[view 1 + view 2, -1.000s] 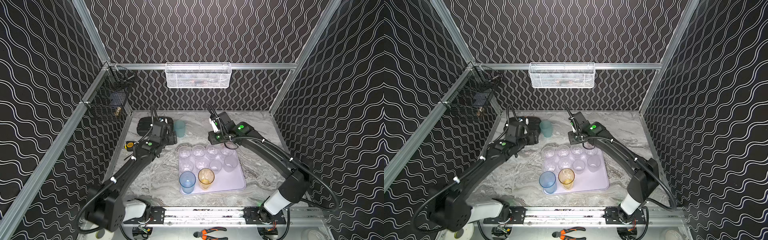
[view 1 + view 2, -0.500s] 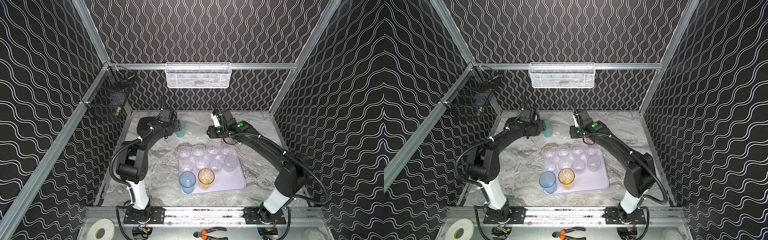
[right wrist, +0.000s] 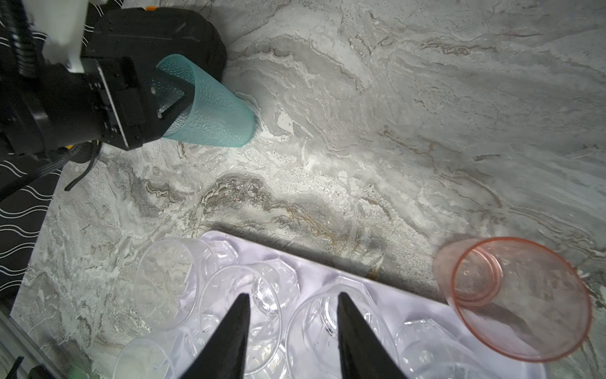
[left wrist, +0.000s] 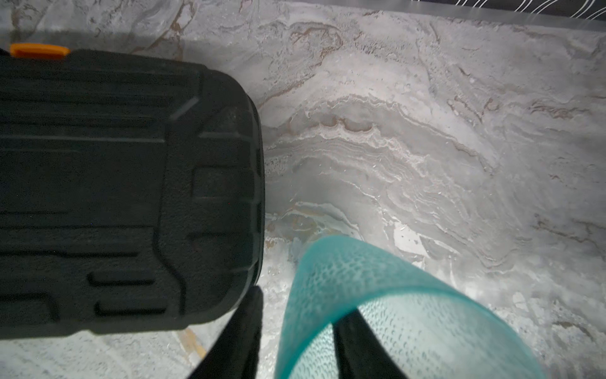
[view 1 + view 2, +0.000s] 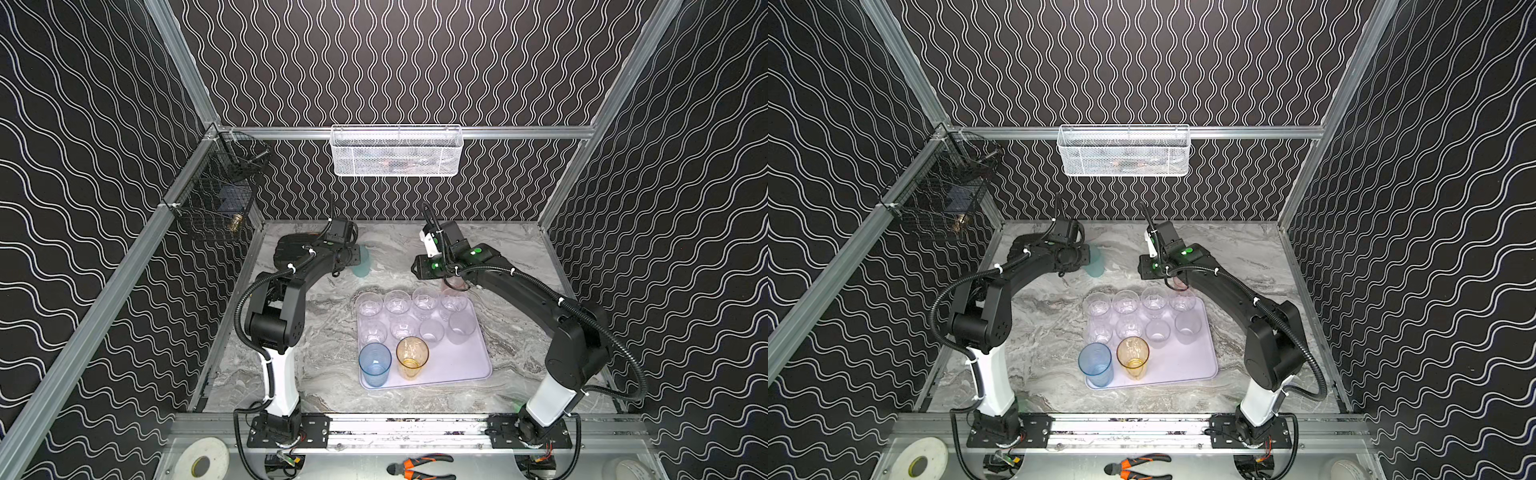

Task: Place the glasses into the tray
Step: Pick up the glass from the top-center of the table.

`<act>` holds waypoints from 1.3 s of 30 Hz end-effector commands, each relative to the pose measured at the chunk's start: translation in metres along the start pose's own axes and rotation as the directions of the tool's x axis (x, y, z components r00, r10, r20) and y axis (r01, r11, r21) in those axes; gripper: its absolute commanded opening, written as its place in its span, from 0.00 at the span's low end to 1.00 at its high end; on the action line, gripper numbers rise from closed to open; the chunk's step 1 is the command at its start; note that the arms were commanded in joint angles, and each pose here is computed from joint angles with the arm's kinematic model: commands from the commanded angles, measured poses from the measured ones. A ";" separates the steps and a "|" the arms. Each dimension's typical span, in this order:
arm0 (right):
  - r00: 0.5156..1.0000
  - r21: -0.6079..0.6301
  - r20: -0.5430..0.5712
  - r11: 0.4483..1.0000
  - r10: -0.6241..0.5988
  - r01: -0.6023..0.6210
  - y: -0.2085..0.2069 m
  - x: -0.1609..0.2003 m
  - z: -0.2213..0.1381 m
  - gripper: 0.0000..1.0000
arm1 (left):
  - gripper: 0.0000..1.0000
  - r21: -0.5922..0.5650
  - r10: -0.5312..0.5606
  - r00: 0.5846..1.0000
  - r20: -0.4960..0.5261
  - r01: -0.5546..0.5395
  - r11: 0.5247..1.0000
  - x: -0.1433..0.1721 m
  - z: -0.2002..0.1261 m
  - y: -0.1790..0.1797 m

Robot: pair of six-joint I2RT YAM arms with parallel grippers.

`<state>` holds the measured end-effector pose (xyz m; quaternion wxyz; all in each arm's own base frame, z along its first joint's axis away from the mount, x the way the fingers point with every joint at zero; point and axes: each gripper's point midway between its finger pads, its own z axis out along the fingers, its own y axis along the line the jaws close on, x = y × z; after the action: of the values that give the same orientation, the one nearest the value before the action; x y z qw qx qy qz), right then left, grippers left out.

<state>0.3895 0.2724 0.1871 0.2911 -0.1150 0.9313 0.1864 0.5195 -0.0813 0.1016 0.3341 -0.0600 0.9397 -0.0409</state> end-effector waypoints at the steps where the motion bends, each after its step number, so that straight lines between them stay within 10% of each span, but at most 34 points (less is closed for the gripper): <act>1: 1.000 -0.020 0.016 1.000 0.001 -0.001 0.002 -0.003 -0.001 0.45 | 0.26 0.005 0.019 1.000 0.021 -0.019 1.000 -0.008 -0.007 -0.001; 10: 0.999 -0.046 0.027 0.999 0.019 -0.017 0.004 -0.008 -0.009 0.46 | 0.00 0.055 0.000 0.999 0.050 -0.003 0.999 -0.020 -0.030 -0.010; 20: 0.994 0.048 0.092 0.997 0.061 -0.066 -0.037 -0.023 -0.044 0.46 | 0.00 0.140 0.062 0.982 0.180 -0.088 0.986 -0.049 -0.136 -0.068; 32: 0.935 0.212 0.212 0.920 0.285 -0.329 -0.161 -0.012 -0.108 0.46 | 0.00 0.393 0.477 0.859 0.188 -0.511 0.764 0.083 -0.289 -0.234; 39: 0.922 0.229 0.251 0.908 0.294 -0.351 -0.178 -0.018 -0.128 0.46 | 0.00 0.443 0.687 0.716 0.120 -0.659 0.608 0.178 -0.286 -0.272</act>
<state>0.3984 0.0629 0.2395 0.3642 0.1015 0.9186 0.1148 0.2339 -0.3683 0.2700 0.3283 0.3497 0.8605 -0.1716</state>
